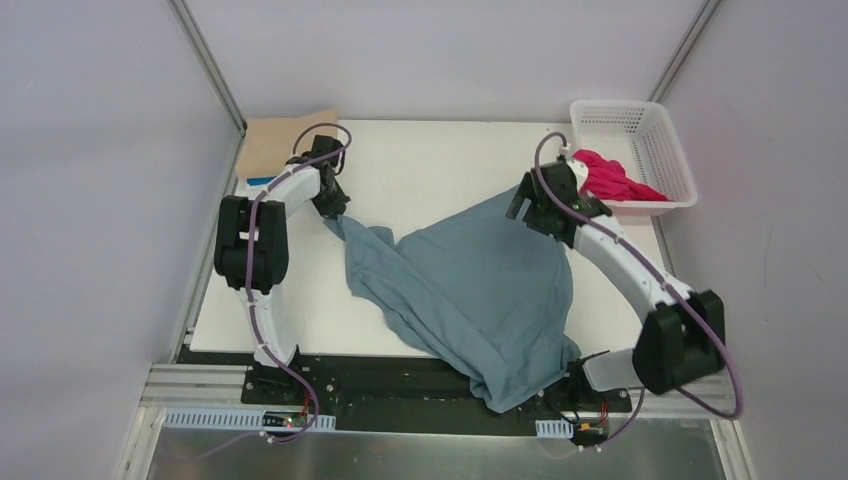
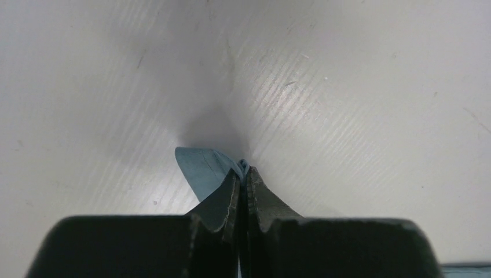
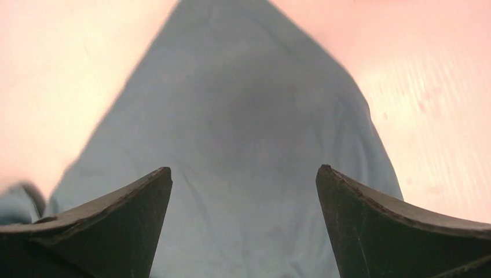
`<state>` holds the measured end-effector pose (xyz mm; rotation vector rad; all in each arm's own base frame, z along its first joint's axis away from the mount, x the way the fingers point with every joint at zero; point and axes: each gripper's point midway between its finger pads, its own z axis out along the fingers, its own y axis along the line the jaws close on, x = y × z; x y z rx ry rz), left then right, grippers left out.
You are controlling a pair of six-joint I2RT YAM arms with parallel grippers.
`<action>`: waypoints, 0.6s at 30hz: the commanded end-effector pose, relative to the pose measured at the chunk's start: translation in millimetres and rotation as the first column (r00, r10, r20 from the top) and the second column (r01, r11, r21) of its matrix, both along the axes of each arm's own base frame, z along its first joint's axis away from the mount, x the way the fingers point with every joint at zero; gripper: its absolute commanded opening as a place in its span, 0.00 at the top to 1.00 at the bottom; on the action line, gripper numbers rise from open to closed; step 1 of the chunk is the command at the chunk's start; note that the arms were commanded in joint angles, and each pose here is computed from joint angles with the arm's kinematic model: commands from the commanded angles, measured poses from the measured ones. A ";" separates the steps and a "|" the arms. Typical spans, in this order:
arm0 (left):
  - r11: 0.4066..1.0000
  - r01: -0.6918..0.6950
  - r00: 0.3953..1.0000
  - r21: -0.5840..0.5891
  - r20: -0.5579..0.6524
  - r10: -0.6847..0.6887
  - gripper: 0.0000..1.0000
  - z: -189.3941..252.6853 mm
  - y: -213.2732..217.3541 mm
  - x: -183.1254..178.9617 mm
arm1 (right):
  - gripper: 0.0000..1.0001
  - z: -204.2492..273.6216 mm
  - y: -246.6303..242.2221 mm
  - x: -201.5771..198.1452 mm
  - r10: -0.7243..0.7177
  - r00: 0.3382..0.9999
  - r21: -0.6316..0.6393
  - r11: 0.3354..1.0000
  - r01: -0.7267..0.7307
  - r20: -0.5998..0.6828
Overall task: Fold and stack the t-shirts
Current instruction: Flatten out the tshirt
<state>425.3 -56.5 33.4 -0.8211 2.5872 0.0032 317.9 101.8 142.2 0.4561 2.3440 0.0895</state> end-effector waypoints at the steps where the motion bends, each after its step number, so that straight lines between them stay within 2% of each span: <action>1: 0.995 0.061 0.984 0.076 0.163 -0.072 1.00 58.5 7.7 17.5 | 0.01 13.6 8.3 73.7 0.019 0.999 0.005 1.000 -0.020 0.040; 6: 0.974 0.223 0.950 -0.034 0.230 -0.209 1.00 57.7 -23.6 20.9 | 0.01 -16.1 9.3 147.3 0.014 0.999 0.013 1.000 -0.014 -0.030; 10: 0.968 0.248 0.941 -0.023 0.244 -0.236 1.00 54.2 -23.8 17.7 | 0.01 -36.6 0.9 193.2 0.008 0.995 -0.052 0.999 -0.013 -0.098; 14: 0.959 0.282 0.930 -0.042 0.259 -0.262 1.00 55.0 -28.9 11.3 | 0.04 -64.9 -8.0 217.6 0.005 0.989 -0.064 0.998 -0.015 -0.151; 18: 0.953 0.297 0.920 -0.052 0.283 -0.271 1.00 58.4 -32.0 8.7 | 0.07 -85.0 -10.8 220.0 0.019 0.979 -0.076 0.996 -0.035 -0.201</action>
